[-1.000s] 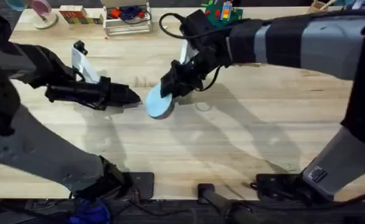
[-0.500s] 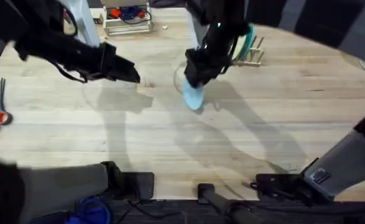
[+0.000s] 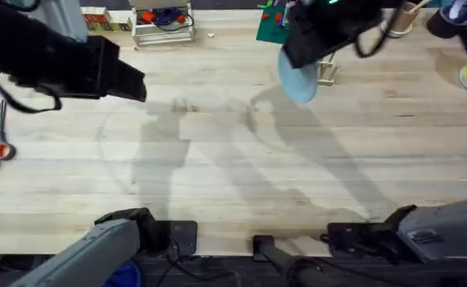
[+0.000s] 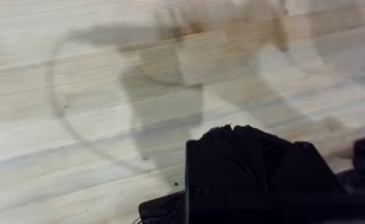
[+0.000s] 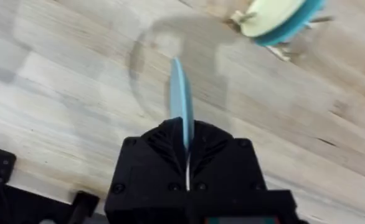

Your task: Pick up the plates from the table one by one and place each into a slot on the dish rack.

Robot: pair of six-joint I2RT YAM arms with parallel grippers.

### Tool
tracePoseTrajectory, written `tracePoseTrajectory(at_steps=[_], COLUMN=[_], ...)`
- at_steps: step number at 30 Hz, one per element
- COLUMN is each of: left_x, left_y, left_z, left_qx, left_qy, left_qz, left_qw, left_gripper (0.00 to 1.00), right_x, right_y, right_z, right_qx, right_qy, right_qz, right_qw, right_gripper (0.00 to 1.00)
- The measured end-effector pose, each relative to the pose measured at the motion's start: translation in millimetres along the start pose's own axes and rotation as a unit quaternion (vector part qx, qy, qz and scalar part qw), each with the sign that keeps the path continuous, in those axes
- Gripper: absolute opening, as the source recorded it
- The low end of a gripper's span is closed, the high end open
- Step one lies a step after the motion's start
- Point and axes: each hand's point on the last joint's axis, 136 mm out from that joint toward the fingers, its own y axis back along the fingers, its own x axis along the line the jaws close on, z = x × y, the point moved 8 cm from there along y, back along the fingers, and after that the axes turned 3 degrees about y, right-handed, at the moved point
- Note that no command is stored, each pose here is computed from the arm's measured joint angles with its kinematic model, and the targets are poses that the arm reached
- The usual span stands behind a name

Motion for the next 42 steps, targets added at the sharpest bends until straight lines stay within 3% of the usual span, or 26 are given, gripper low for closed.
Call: tracePoseTrajectory(at_steps=[9,15,16,21,22,23,30,42], left_x=[0.4,2.0,2.2,3.0,3.1,3.2,3.2,3.2], left_y=[20.2,21.5,21.5,21.7,21.8,21.8,21.8,21.8], left_z=[-15.7,-15.5,-15.0,-13.4,-13.0,-12.6,-12.5,-12.5], left_qx=[-0.021,-0.024,-0.025,-0.030,-0.031,-0.032,-0.033,-0.033], left_qy=[0.025,0.030,0.030,0.031,0.034,0.033,0.034,0.034], left_qz=[0.059,0.070,0.071,0.074,0.075,0.075,0.075,0.075], left_qw=[0.998,0.997,0.997,0.996,0.996,0.996,0.996,0.996], left_gripper=[0.041,0.066,0.110,0.858,0.960,0.984,0.995,0.994], right_x=[-37.0,-53.0,-53.0,-52.9,-52.9,-52.8,-54.1,-94.9], right_y=[55.2,69.1,69.3,69.3,69.2,69.1,69.0,61.3], right_z=[-31.5,-42.7,-42.8,-43.1,-43.1,-43.1,-43.1,-44.9], right_qx=[-0.062,-0.079,-0.079,-0.078,-0.078,-0.077,-0.078,-0.075], right_qy=[-0.050,-0.084,-0.084,-0.079,-0.078,-0.077,-0.098,-0.294], right_qz=[-0.025,-0.035,-0.035,-0.035,-0.035,-0.035,-0.035,-0.058], right_qw=[0.997,0.993,0.993,0.993,0.993,0.993,0.992,0.951], right_gripper=[0.031,0.030,0.031,0.030,0.030,0.030,0.031,0.030])
